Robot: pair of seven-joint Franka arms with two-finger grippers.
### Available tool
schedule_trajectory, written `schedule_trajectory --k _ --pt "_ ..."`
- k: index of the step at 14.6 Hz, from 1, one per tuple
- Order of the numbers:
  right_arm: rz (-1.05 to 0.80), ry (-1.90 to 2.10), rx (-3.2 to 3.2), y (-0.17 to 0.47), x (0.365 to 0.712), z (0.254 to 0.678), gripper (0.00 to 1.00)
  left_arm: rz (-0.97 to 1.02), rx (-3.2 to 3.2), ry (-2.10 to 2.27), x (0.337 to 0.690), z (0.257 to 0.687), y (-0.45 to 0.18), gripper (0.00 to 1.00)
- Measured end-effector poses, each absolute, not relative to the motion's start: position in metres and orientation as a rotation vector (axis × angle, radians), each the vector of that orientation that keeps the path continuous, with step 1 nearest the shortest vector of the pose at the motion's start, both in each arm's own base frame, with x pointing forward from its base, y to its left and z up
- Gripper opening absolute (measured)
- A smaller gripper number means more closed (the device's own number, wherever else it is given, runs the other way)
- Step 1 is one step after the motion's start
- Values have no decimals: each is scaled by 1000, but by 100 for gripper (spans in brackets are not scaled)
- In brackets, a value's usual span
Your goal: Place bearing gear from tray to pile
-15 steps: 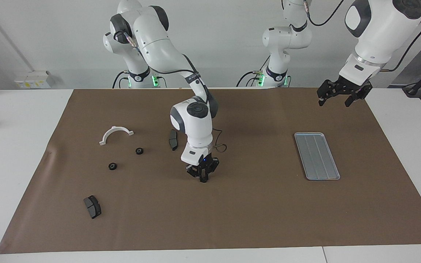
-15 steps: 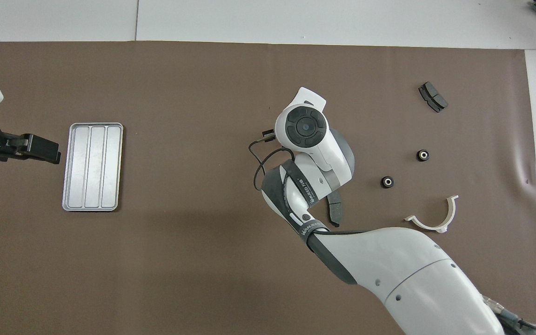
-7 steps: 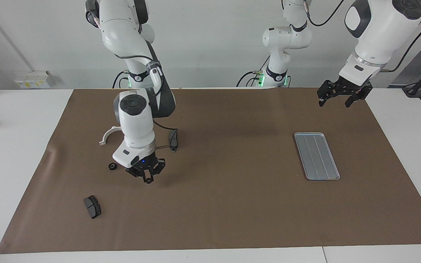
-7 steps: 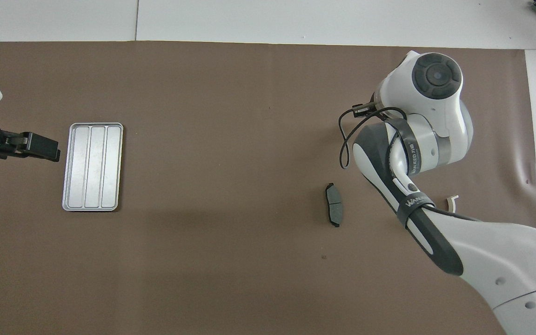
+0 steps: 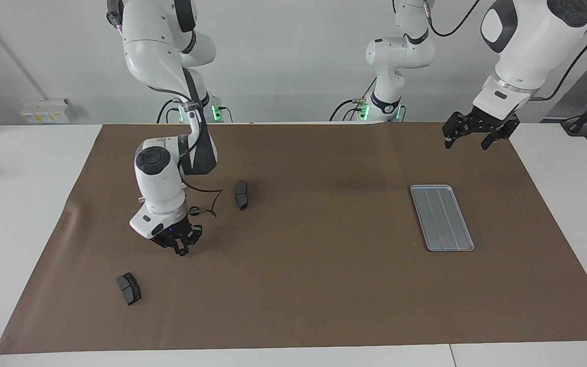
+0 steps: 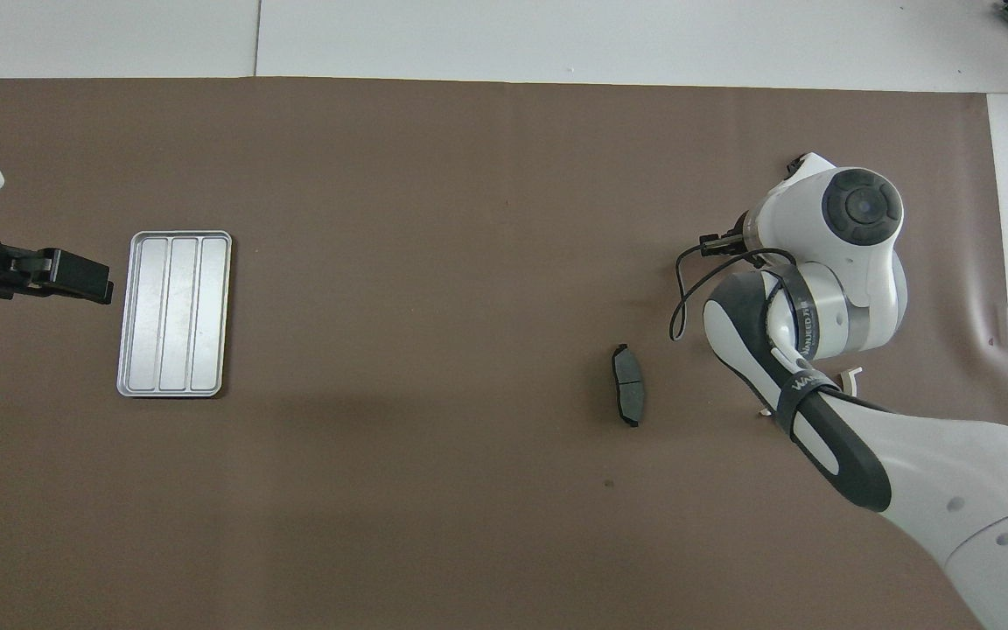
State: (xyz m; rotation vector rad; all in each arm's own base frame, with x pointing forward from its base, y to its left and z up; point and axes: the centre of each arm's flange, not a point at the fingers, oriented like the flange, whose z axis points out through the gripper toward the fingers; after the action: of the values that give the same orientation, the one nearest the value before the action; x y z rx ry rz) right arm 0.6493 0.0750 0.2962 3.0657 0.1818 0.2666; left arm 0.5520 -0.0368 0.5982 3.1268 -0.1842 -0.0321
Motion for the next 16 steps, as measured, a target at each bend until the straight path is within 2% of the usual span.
schedule_trajectory --k 2,6,9,10,16 --pt "267 180 3069 76 649 296 27 -32 3127 -184 552 598 -37 100" --pt "282 151 3073 76 650 317 65 -32 3127 -184 552 598 -37 100" --pt "259 22 3078 59 647 373 97 -32 3127 -184 552 598 -37 100" --pt "256 -22 3078 46 644 394 100 -32 3127 -184 552 598 -37 100" --pt "152 -247 3109 -25 610 471 100 -31 3127 -184 552 599 -37 100"
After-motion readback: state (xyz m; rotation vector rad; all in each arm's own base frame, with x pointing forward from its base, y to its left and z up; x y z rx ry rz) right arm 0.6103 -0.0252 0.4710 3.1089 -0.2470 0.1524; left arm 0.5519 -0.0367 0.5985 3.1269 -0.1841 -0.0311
